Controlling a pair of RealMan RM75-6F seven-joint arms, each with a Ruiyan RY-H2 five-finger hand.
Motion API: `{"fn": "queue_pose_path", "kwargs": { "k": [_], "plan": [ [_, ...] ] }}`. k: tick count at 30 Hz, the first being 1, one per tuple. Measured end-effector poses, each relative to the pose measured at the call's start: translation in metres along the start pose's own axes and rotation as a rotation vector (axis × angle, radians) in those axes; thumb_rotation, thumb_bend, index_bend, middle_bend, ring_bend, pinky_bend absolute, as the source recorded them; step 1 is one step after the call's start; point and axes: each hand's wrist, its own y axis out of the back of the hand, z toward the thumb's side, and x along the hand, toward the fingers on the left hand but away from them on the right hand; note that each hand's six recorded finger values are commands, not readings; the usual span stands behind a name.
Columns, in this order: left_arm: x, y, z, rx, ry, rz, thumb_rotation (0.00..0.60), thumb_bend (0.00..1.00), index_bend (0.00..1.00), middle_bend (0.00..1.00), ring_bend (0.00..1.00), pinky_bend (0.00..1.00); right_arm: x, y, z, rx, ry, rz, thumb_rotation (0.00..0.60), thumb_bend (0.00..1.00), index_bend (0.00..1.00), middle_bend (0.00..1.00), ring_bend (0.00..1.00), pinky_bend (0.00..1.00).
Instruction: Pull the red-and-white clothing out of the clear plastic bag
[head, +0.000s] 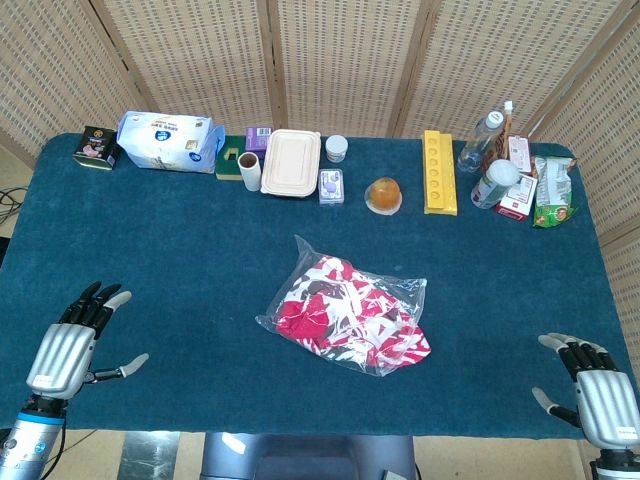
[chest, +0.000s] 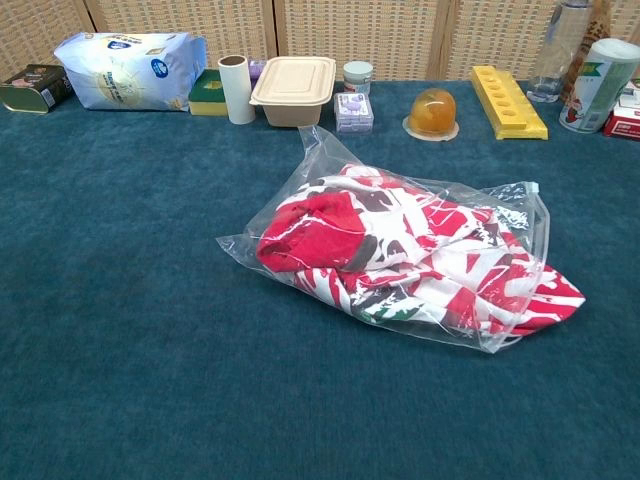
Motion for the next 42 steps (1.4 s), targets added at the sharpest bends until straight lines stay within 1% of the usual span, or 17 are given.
{"fn": "queue_pose_path", "kwargs": {
  "k": [4, 7, 13, 17, 23, 27, 30, 32, 36, 42],
  "plan": [
    [0.001, -0.003, -0.001, -0.004, 0.007, -0.015, 0.432, 0.14, 0.16, 0.11, 0.04, 0.17, 0.000, 0.000, -0.001, -0.006, -0.003, -0.004, 0.600, 0.22, 0.25, 0.27, 0.25, 0.23],
    [0.005, -0.003, 0.004, -0.001, -0.016, -0.030, 0.434, 0.14, 0.16, 0.11, 0.04, 0.17, 0.002, 0.002, -0.002, -0.009, -0.007, -0.012, 0.600, 0.22, 0.25, 0.27, 0.25, 0.23],
    [0.017, 0.001, 0.023, 0.011, -0.101, -0.051, 0.434, 0.14, 0.16, 0.11, 0.04, 0.17, 0.003, 0.004, -0.003, -0.017, -0.005, -0.021, 0.600, 0.22, 0.25, 0.27, 0.25, 0.23],
    [0.031, 0.001, 0.044, 0.008, -0.186, -0.101, 0.435, 0.13, 0.16, 0.11, 0.04, 0.17, 0.004, 0.006, -0.002, -0.025, 0.003, -0.024, 0.600, 0.22, 0.25, 0.27, 0.25, 0.23],
    [0.068, -0.004, 0.091, 0.036, -0.349, -0.227, 0.434, 0.11, 0.16, 0.11, 0.04, 0.17, 0.006, 0.003, -0.003, -0.038, 0.008, -0.024, 0.600, 0.22, 0.25, 0.27, 0.25, 0.23],
    [0.099, -0.009, 0.131, 0.074, -0.455, -0.311, 0.437, 0.09, 0.16, 0.11, 0.04, 0.17, 0.007, 0.005, -0.006, -0.046, 0.001, -0.034, 0.600, 0.22, 0.25, 0.27, 0.25, 0.23],
    [0.123, -0.016, 0.162, 0.109, -0.519, -0.361, 0.433, 0.08, 0.16, 0.11, 0.04, 0.17, 0.008, 0.006, -0.008, -0.048, -0.003, -0.040, 0.600, 0.22, 0.25, 0.27, 0.25, 0.23],
    [0.137, -0.021, 0.182, 0.130, -0.552, -0.376, 0.433, 0.07, 0.15, 0.11, 0.04, 0.17, 0.008, 0.007, -0.010, -0.049, -0.008, -0.045, 0.600, 0.22, 0.25, 0.27, 0.25, 0.23],
    [0.169, -0.040, 0.227, 0.176, -0.604, -0.401, 0.432, 0.05, 0.12, 0.11, 0.04, 0.16, 0.009, 0.008, -0.013, -0.050, -0.017, -0.049, 0.600, 0.22, 0.25, 0.27, 0.25, 0.23],
    [0.202, -0.070, 0.278, 0.215, -0.634, -0.407, 0.431, 0.04, 0.09, 0.10, 0.04, 0.15, 0.007, 0.009, -0.020, -0.046, -0.042, -0.051, 0.600, 0.22, 0.25, 0.27, 0.25, 0.23]
  ]
}}
